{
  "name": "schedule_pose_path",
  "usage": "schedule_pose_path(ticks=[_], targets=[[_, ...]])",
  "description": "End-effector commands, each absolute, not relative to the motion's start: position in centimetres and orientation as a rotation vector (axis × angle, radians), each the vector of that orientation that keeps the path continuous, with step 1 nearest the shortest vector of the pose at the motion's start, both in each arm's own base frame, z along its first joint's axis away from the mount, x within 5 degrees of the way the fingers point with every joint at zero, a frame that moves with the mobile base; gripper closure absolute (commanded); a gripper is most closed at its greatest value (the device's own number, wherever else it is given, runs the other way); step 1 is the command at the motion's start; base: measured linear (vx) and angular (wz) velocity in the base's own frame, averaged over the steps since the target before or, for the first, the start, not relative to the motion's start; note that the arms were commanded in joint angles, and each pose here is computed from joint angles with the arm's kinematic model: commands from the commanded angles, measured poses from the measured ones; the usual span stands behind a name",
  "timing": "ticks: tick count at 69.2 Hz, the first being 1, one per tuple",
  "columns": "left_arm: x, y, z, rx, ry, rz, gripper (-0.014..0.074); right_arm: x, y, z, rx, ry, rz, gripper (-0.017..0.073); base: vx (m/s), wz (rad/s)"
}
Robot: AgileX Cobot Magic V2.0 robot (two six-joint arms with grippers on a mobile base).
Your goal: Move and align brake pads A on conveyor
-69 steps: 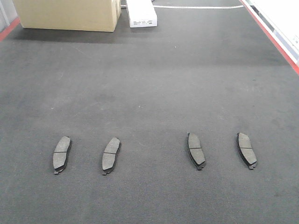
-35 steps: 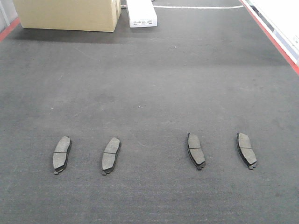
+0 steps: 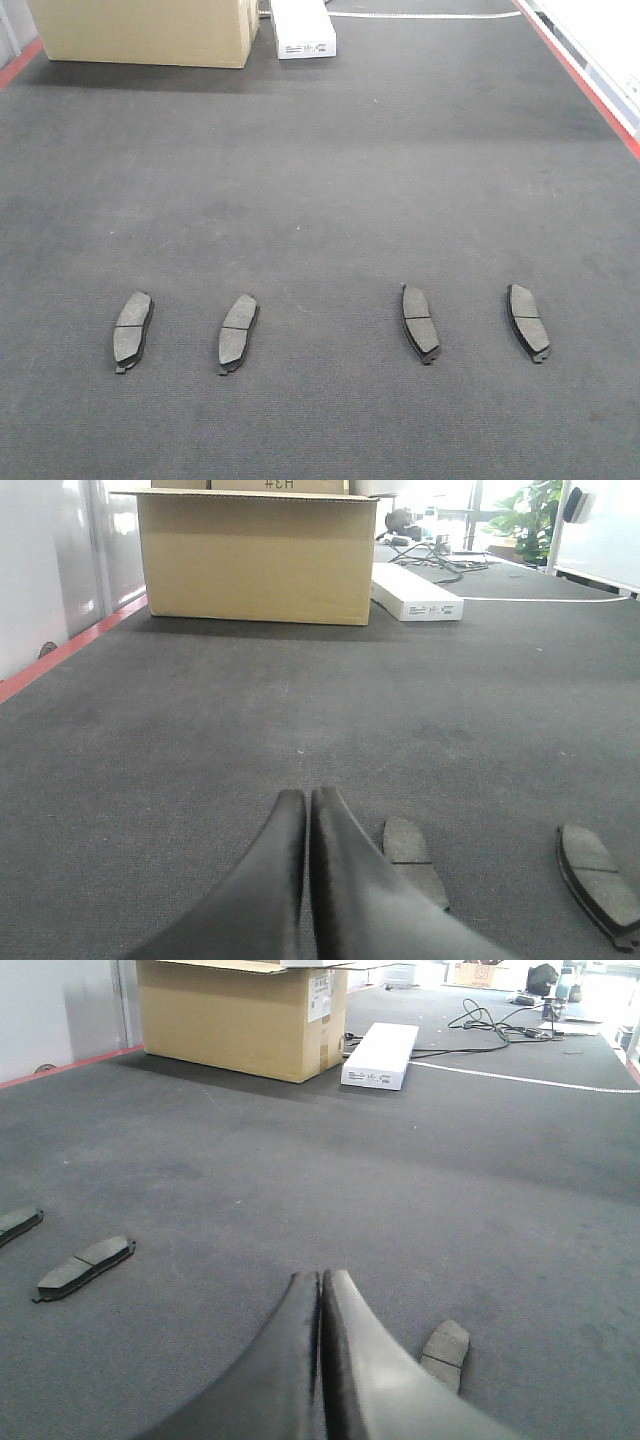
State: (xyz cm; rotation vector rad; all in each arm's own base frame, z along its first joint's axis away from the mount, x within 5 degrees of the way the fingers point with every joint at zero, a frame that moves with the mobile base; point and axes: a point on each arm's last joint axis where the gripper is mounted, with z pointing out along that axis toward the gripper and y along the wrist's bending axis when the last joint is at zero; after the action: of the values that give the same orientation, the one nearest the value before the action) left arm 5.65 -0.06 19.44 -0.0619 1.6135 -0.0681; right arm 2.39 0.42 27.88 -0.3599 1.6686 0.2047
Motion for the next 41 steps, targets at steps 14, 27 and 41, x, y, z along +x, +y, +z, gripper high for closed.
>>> schedule_pose_path(ticks=[14, 27, 41], targets=[[5.6, -0.1, 19.3, -0.067, 1.554, -0.08, 0.0601, 2.5, 0.3, 28.4, -0.316, 1.583, 0.109, 0.0569, 0.0, 0.0], [5.6, -0.1, 19.3, -0.067, 1.554, -0.08, 0.0601, 3.9, 0.1, 26.4, -0.129, 1.524, -0.051, 0.0569, 0.0, 0.0], [5.6, -0.1, 19.3, -0.067, 1.554, -0.08, 0.0601, 5.4, 0.4, 22.0, -0.125, 1.419, -0.032, 0.0569, 0.0, 0.0]])
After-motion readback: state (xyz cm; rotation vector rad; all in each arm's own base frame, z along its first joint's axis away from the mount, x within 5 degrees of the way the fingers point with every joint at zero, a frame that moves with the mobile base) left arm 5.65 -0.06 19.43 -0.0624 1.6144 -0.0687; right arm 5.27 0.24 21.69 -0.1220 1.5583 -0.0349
